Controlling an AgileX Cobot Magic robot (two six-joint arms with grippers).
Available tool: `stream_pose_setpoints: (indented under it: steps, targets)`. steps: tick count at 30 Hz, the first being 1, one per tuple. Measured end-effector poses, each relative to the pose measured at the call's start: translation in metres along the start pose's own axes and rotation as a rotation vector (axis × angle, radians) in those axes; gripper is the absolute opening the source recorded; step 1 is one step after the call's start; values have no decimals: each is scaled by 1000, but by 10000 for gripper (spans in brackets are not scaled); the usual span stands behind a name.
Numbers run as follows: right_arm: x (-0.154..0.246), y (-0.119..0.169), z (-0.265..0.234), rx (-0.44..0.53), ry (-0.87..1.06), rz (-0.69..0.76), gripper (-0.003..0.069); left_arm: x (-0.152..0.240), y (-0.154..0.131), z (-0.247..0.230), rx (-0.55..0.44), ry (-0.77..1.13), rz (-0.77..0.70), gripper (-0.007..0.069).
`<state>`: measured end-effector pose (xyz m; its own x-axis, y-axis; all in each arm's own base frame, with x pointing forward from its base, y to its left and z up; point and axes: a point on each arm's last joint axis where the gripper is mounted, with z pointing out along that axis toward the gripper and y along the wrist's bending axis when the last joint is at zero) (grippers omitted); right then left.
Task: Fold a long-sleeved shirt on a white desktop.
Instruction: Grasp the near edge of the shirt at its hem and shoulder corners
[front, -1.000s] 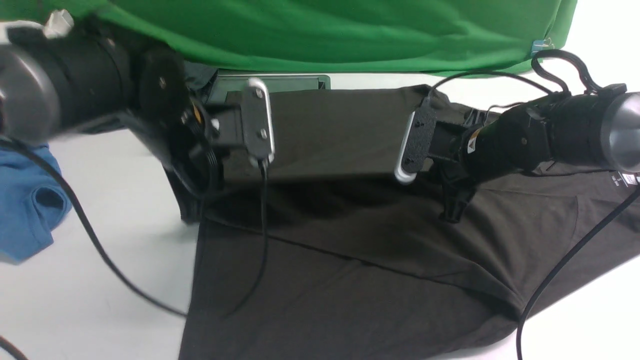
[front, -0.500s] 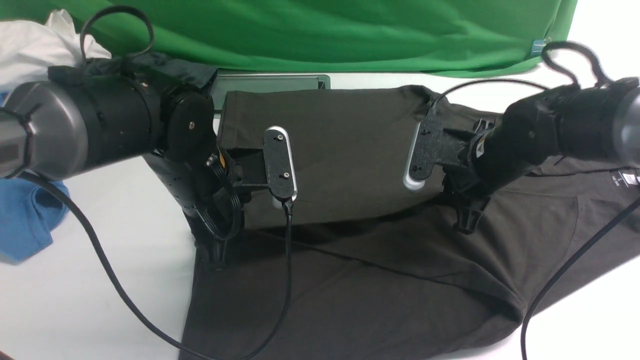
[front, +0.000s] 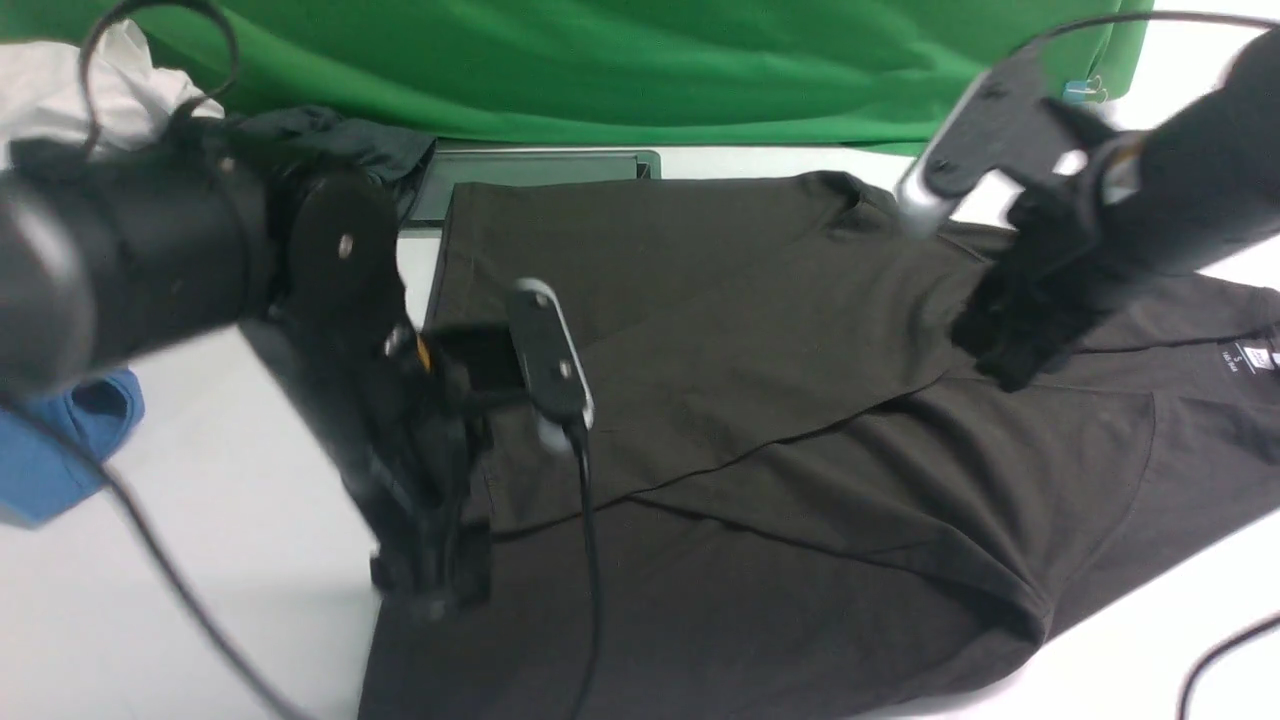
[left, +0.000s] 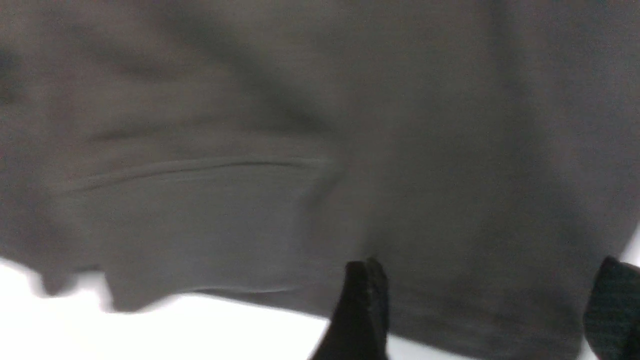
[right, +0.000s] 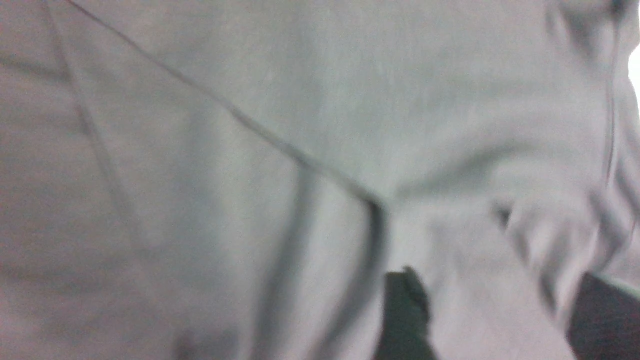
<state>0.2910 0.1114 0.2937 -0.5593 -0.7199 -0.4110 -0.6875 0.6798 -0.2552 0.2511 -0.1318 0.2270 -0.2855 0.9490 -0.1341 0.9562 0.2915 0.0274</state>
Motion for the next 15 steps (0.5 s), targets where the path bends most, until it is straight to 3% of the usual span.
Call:
stream_pose_setpoints:
  steps: [3,6,11,15]
  targets:
    - [20,10,-25,-12,21,93,334,10,-35,11,71,32,70,386]
    - [43,23,-45,-33,11,130,326,21,-48,25,95,45,113,312]
    - [69,37,-61,-34,-25,146,325,27,-50,38,43,9,127,325]
    - [84,45,-74,-5,-92,156,325,32,-51,48,26,26,182,414]
